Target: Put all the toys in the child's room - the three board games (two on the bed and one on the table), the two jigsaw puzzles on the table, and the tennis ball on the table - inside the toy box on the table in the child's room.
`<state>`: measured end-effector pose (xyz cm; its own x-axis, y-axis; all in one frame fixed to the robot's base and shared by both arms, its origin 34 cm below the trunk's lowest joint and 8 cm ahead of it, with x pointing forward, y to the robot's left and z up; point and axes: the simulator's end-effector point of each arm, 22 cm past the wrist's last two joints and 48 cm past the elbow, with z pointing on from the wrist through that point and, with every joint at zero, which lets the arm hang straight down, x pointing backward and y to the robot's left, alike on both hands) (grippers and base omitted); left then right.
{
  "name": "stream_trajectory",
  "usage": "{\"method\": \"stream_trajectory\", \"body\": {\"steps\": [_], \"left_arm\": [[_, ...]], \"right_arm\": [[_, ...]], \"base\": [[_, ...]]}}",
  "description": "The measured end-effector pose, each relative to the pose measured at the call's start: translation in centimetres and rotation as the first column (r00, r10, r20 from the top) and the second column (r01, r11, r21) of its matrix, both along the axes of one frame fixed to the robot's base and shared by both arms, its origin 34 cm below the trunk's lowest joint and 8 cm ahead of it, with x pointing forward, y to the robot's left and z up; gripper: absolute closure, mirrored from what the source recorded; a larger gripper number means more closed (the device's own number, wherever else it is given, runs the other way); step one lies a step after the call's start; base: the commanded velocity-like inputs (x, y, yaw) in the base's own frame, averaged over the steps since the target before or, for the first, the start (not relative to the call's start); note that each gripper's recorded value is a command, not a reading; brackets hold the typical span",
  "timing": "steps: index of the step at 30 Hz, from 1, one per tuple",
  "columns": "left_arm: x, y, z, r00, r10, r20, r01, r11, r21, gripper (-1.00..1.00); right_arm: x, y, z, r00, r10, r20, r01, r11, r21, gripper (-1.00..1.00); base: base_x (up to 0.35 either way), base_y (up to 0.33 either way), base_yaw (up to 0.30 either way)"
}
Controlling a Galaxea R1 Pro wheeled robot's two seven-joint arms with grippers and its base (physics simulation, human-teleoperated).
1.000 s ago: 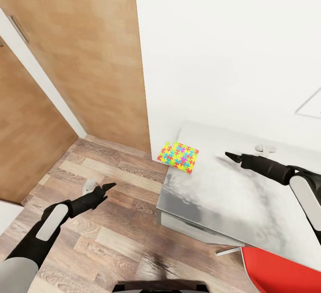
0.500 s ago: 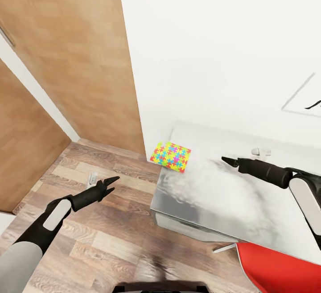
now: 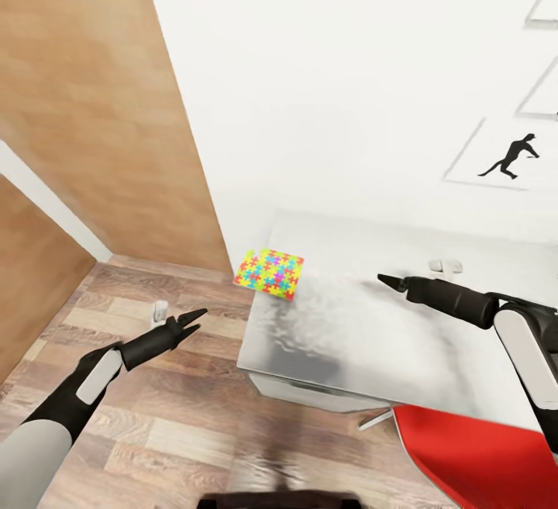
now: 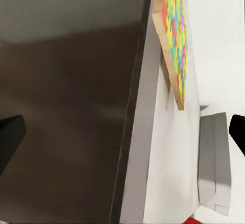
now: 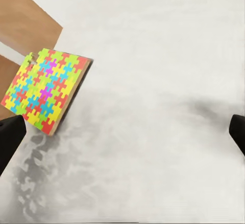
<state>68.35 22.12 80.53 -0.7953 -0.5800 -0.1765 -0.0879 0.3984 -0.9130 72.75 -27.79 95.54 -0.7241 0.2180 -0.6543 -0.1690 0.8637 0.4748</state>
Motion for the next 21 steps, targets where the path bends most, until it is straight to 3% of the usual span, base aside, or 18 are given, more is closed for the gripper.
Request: {"method": "stream_trajectory", "body": {"steps": [11, 21], "left_arm": [[-0.09, 0.17, 0.07, 1.0, 0.0, 0.023, 0.0, 1.0, 0.009, -1.0], [-0.27, 0.37, -0.14, 1.0, 0.004, 0.029, -0.004, 1.0, 0.017, -1.0]], "right_arm": [[-0.05, 0.23, 0.09, 1.0, 0.001, 0.0, -0.001, 1.0, 0.006, -1.0], [-0.09, 0.27, 0.11, 1.0, 0.001, -0.001, -0.001, 1.0, 0.007, -1.0]], "base": [[0.016, 0.001, -0.075], [0.196, 0.037, -0.016]]}}
